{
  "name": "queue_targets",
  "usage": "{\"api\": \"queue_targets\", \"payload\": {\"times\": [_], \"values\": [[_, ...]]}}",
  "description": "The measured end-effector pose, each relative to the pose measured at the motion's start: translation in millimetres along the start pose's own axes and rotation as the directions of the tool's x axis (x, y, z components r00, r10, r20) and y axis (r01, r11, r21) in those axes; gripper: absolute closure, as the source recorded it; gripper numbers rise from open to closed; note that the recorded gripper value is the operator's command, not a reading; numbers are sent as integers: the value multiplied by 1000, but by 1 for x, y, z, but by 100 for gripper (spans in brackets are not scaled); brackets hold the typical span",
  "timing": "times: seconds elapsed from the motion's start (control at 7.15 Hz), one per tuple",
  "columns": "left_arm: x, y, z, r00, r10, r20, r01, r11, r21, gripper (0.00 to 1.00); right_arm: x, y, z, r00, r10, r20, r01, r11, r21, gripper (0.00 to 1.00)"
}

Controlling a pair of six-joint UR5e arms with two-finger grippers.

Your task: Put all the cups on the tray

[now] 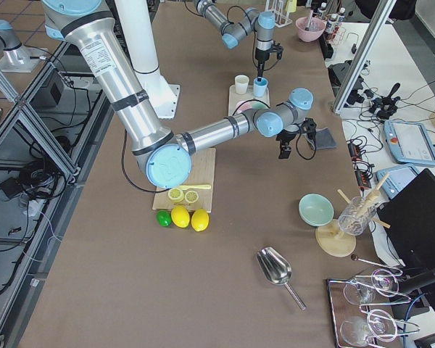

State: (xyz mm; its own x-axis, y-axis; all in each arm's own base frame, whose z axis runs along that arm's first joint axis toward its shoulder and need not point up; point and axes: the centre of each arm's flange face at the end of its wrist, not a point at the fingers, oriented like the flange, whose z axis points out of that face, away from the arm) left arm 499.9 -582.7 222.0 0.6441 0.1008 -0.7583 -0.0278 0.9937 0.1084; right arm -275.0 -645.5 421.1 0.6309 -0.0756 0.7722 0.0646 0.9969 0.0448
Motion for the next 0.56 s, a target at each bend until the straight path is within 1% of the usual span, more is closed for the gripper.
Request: {"api": "queue_targets", "payload": {"times": [0.14, 0.28, 0.42, 0.56], "values": [[-19, -9, -17, 1000, 3, -9, -3, 1000, 11, 2, 9, -2, -7, 1000, 12, -2, -12, 1000, 10, 0], [-62, -9, -39, 999, 22, -22, -22, 1000, 14, 2, 28, -3, -18, 1000, 28, -7, -28, 999, 25, 0], [-114, -3, -57, 998, 51, -23, -50, 999, 20, 2, 57, -1, -26, 999, 26, -20, -26, 999, 38, 0], [-174, 1, -72, 996, 90, -3, -90, 995, 32, 2, 96, 3, -35, 999, 2, -38, 0, 999, 46, 0]]}}
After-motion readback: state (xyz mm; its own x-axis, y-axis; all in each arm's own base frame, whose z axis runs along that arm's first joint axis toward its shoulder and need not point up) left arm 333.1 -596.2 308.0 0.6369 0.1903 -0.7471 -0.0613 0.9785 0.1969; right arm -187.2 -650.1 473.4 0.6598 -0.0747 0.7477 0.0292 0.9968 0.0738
